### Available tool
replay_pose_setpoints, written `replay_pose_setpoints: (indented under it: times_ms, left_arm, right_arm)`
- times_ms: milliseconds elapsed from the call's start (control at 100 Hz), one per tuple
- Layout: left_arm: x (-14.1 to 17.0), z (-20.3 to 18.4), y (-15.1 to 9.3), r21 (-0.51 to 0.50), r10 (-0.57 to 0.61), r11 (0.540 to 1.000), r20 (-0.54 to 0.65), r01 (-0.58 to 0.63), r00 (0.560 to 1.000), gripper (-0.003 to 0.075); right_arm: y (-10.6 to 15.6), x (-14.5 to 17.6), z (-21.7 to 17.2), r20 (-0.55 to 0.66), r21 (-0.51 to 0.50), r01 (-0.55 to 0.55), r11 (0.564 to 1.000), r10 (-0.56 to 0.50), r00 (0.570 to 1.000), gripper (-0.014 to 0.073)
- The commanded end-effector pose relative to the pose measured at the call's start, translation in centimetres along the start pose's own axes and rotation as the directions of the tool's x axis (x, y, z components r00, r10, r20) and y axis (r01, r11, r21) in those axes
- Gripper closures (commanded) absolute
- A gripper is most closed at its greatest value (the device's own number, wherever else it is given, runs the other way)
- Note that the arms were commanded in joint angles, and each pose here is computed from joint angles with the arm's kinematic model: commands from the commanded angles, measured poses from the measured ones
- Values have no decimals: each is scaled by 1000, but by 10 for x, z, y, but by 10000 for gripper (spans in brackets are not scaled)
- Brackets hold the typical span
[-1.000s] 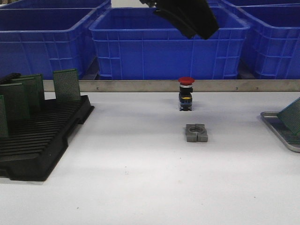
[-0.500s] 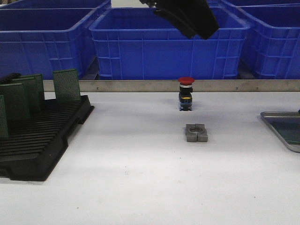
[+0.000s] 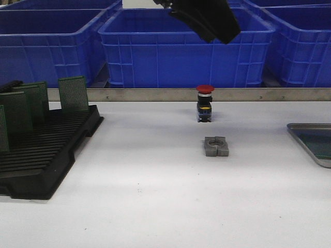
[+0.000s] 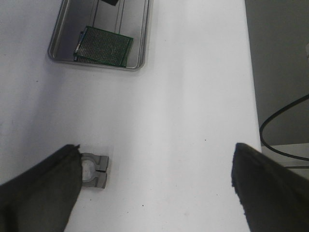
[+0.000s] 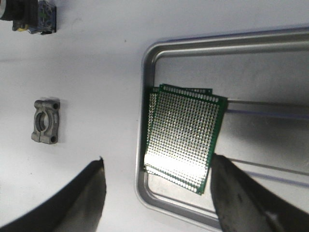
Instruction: Place circuit board on tray
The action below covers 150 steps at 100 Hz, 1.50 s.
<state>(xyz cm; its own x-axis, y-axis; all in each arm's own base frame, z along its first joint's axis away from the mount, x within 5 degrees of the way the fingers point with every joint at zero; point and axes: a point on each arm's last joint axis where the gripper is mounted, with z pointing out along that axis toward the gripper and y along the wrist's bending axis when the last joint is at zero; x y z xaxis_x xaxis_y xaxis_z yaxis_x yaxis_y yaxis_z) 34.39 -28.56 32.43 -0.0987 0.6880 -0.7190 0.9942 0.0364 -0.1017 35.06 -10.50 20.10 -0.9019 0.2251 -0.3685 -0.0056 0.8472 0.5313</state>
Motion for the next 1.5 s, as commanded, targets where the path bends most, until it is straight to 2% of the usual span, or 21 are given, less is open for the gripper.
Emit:
replay_pose_setpoints:
  times_ms: [0,100,230,340,500,700,830,1010,1160,1310,1430,1490]
  left_arm:
    - [-20,-25,-19,27,17,999,78,-19,997,132]
    - [-21,-25,-19,23,18,1000,79,-19,997,132]
    - [-18,-29,-10,-58,16,998,72,-12,997,132]
    - [-14,-38,0,-95,-45,994,103,55,994,132]
    - [-12,-66,11,-168,-123,974,183,155,975,133]
    - [-13,-111,5,-244,-154,945,253,217,955,133]
    - [-11,-135,0,-343,-163,903,288,260,944,133]
    - [1,-154,-20,-505,-137,812,323,293,936,133]
    - [20,-170,-47,-629,-74,701,406,337,911,133]
    - [52,-184,-81,-682,-58,596,489,423,870,133]
    - [81,-199,-104,-710,-34,476,575,519,817,133]
    - [97,-202,-115,-718,-34,435,590,543,807,133]
  right_arm:
    - [25,-9,-25,83,-5,62,998,-61,995,104]
    - [36,-18,-32,172,71,109,992,-120,978,104]
    - [56,-19,-38,198,82,167,982,-181,963,106]
    - [73,-17,-40,191,93,225,970,-239,952,106]
    - [92,-10,-48,245,145,266,953,-295,924,106]
    - [122,2,-64,337,220,332,917,-391,856,106]
    - [142,13,-74,393,271,377,886,-459,797,106]
    - [165,30,-85,453,311,416,855,-518,726,106]
    - [181,43,-95,489,329,452,829,-559,670,106]
    - [184,57,-106,525,375,445,813,-582,621,106]
    - [181,73,-116,558,431,415,801,-598,576,106]
    - [181,82,-123,576,451,404,796,-605,550,106]
